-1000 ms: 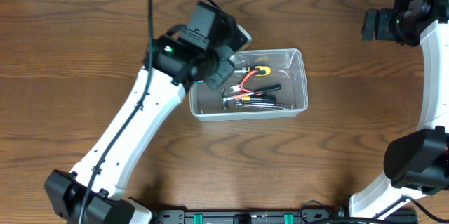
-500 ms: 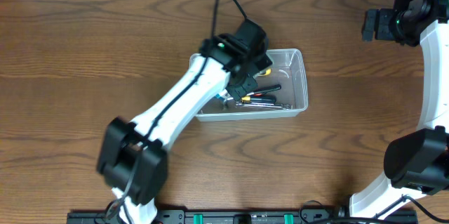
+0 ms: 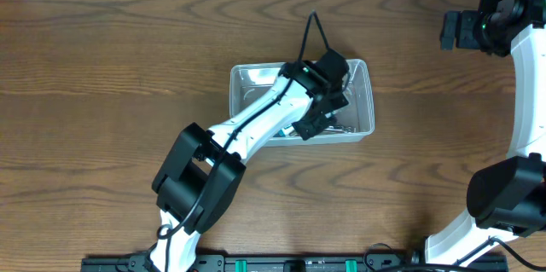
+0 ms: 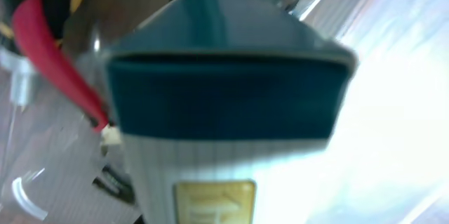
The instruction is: Pack container
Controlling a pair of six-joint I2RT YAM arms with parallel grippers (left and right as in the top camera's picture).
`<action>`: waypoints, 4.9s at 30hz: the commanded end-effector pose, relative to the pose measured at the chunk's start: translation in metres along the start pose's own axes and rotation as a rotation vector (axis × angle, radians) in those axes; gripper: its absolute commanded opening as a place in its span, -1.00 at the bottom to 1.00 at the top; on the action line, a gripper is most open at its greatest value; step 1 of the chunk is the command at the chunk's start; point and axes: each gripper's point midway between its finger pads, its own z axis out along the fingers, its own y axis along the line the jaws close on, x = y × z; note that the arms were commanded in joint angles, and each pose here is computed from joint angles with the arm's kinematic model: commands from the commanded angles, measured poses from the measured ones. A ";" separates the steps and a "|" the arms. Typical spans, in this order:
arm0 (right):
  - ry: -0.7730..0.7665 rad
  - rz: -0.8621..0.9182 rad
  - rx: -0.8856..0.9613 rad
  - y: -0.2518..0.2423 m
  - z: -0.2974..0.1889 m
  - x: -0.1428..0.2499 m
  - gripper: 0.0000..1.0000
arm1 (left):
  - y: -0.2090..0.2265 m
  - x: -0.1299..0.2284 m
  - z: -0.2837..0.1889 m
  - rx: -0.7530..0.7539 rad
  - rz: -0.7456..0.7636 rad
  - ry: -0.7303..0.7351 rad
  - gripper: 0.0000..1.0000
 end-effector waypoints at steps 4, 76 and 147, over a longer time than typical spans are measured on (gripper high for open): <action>0.009 -0.014 -0.005 0.002 0.004 0.001 0.98 | 0.006 -0.006 -0.008 -0.013 0.010 -0.027 -0.84; 0.010 -0.014 -0.005 0.002 0.004 0.001 0.98 | 0.268 0.231 -0.269 -0.708 -1.354 -0.469 0.96; -1.140 -0.136 -0.330 0.104 -0.074 0.200 0.98 | 0.268 0.231 -0.269 -0.708 -1.354 -0.469 0.96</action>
